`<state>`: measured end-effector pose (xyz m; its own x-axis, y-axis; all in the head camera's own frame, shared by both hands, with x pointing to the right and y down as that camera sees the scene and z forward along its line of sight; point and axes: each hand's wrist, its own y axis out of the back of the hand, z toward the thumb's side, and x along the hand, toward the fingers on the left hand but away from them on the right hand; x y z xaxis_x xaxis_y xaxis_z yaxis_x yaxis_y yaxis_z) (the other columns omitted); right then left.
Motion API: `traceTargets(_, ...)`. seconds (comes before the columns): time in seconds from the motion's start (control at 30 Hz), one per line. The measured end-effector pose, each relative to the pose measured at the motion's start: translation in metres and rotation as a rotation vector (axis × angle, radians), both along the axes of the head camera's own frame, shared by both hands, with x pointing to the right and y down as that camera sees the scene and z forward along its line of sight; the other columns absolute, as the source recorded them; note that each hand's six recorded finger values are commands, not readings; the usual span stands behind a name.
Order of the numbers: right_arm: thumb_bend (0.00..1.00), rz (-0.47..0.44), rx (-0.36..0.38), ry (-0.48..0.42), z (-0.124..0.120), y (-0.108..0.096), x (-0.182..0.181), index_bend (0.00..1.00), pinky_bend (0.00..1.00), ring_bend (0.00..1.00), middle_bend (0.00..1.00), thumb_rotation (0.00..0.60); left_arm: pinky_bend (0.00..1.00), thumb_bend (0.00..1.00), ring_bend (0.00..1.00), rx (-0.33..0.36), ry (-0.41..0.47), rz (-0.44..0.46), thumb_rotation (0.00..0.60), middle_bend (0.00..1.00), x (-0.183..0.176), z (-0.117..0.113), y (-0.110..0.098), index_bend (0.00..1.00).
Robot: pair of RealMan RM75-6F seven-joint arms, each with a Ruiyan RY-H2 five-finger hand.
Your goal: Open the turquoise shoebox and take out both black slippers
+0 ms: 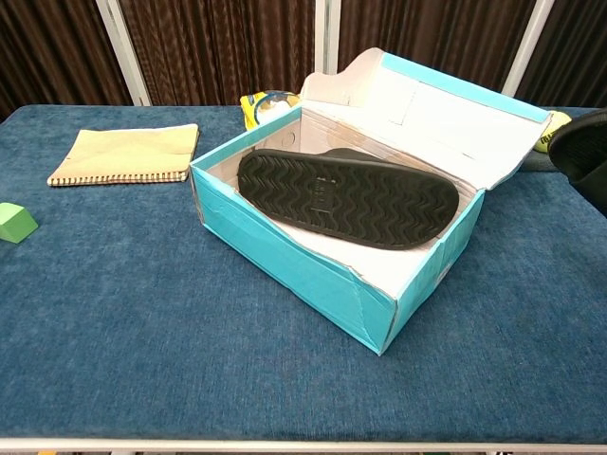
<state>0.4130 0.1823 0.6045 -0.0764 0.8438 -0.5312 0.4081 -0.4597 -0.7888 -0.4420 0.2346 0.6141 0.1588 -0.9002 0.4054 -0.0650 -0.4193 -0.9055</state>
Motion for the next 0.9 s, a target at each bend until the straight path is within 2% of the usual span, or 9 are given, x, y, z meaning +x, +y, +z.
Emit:
traceTargets(0.23,0.35,0.033,-0.057,0.028,0.006,0.013,0.008,0.70,0.68,0.52,0.61,0.600,0.29,0.01,0.08,-0.008,0.001,-0.004,0.600,0.16,-0.002,0.003,0.001,0.16)
traceTargets(0.43,0.34,0.036,-0.096,0.000,0.015,0.011,0.005,0.70,0.68,0.52,0.61,0.600,0.29,0.01,0.08,-0.007,0.005,0.003,0.600,0.16,0.001,0.004,0.002,0.16)
traceTargets(0.63,0.34,0.026,-0.149,-0.044,0.032,-0.002,-0.007,0.70,0.68,0.52,0.61,0.600,0.29,0.01,0.08,-0.005,-0.002,0.004,0.600,0.16,0.001,0.003,0.002,0.16)
traceTargets(0.9,0.34,-0.005,-0.104,-0.081,0.038,-0.032,-0.028,0.70,0.68,0.52,0.61,0.600,0.29,0.01,0.08,-0.018,-0.005,0.011,0.600,0.16,0.004,0.007,0.004,0.16)
